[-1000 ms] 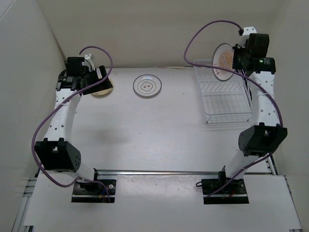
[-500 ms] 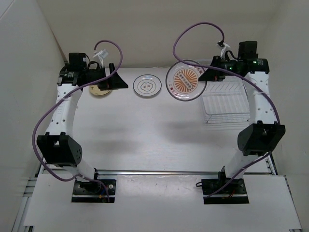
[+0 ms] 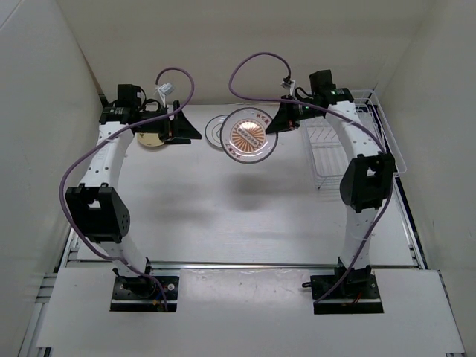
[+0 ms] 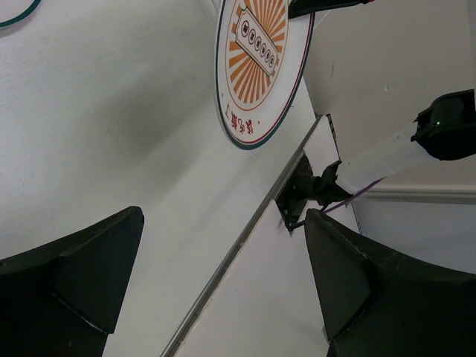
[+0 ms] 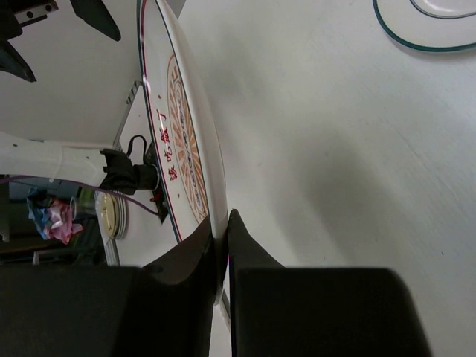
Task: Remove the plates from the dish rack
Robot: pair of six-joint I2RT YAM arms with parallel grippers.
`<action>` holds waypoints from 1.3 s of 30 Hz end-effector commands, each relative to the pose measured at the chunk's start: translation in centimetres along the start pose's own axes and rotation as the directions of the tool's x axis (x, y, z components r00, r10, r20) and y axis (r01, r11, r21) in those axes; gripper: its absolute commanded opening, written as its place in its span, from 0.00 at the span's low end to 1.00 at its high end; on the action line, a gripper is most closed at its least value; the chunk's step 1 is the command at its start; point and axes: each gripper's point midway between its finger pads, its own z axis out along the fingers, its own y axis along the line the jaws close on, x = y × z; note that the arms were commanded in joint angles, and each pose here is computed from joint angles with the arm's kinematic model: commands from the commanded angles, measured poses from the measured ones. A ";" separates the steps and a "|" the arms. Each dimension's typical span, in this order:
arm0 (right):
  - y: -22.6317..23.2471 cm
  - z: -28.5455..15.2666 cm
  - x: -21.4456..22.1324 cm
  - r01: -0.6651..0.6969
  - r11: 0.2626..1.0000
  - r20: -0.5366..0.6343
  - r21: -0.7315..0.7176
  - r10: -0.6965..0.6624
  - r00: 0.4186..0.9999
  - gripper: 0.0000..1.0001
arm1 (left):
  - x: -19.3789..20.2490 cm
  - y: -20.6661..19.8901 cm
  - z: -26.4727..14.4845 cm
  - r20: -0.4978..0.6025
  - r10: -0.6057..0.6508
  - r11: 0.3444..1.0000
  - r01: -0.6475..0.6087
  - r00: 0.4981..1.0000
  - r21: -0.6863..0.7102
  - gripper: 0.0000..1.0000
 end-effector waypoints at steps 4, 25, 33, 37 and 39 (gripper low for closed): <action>3.8 1.5 -2.7 0.086 0.984 0.034 -0.154 -0.081 0.996 0.00 | -0.8 1.3 0.9 -0.007 -0.001 1.000 0.001 1.000 0.019 1.00; 4.8 9.1 -0.7 -0.012 0.946 -0.101 -0.323 -0.022 0.995 0.00 | -1.6 4.8 3.0 -0.024 -0.067 0.998 0.067 0.997 0.016 0.92; 4.4 9.9 -0.4 -0.030 0.945 -0.114 -0.326 -0.008 0.993 0.00 | -1.6 6.0 3.3 -0.017 -0.079 0.997 0.079 0.997 -0.025 0.18; 4.6 9.8 -0.6 -0.022 0.945 -0.109 -0.328 -0.015 0.994 0.00 | -1.5 5.7 3.6 -0.024 -0.076 0.997 0.075 0.997 -0.020 0.10; 4.0 9.9 -1.0 0.009 0.961 -0.084 -0.275 -0.033 0.996 0.22 | -1.5 6.0 3.6 -0.022 -0.076 0.997 0.075 0.997 -0.034 0.10</action>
